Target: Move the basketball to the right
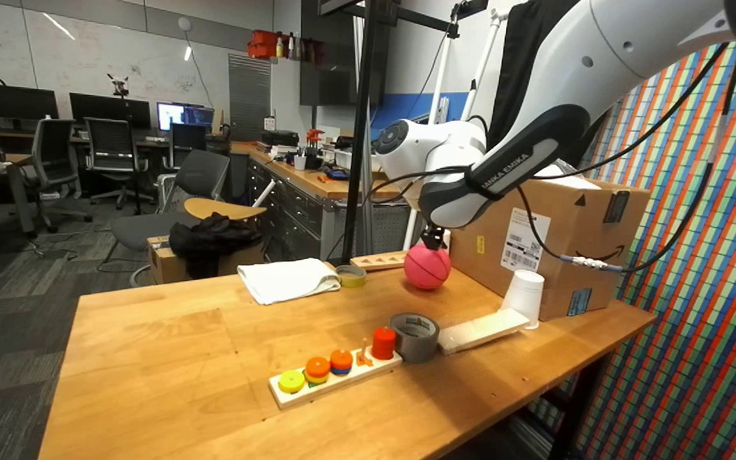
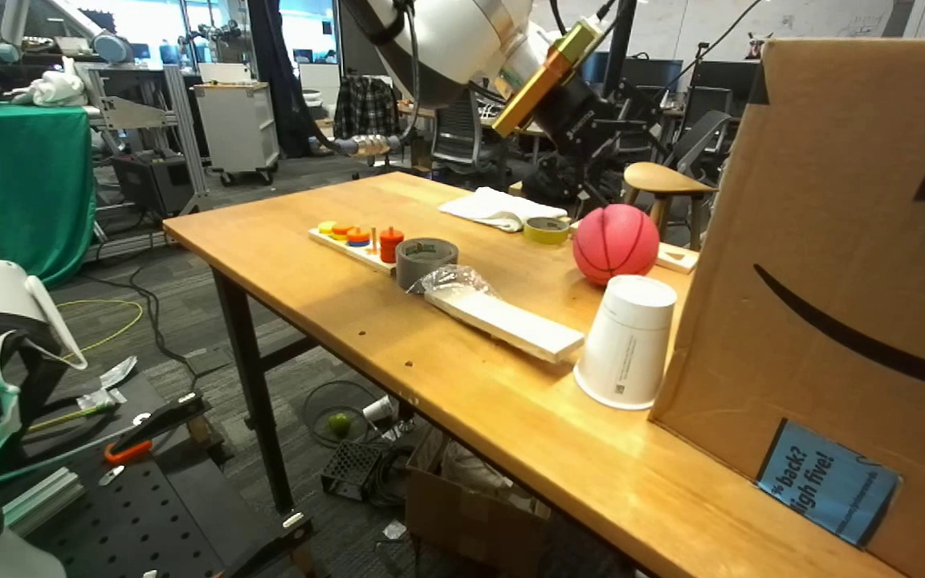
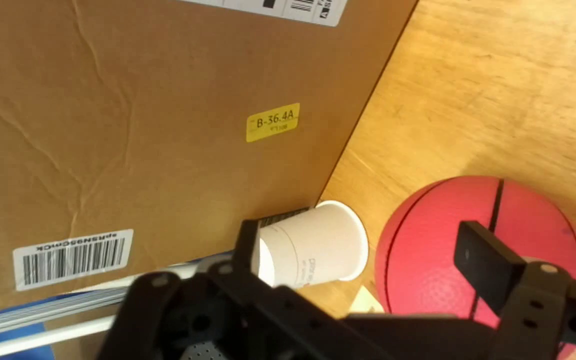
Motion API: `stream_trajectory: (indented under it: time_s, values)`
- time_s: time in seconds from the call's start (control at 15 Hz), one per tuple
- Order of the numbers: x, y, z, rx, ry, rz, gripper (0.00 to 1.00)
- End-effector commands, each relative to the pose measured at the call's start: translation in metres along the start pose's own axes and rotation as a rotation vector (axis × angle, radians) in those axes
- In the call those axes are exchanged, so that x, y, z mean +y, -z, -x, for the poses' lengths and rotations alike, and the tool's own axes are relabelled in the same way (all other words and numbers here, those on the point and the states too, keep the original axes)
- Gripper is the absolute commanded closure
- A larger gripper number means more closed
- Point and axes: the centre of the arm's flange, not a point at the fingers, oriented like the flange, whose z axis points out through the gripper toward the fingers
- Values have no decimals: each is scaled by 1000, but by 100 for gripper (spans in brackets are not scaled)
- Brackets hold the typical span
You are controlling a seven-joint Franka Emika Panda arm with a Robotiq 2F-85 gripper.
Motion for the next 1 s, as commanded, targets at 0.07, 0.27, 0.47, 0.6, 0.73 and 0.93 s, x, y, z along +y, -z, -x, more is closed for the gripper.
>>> stream_trajectory:
  time_s: [0.07, 0.27, 0.47, 0.6, 0.73, 0.93]
  values:
    - [-22, 57, 27, 54, 15, -1, 0]
    - [-41, 83, 22, 94, 46, -15, 0]
    - [-61, 108, 11, 132, 80, -27, 0]
    - [-79, 121, 2, 154, 109, -34, 0]
    - [-94, 129, -1, 163, 137, -32, 0]
    - [-107, 124, -1, 121, 162, -33, 0]
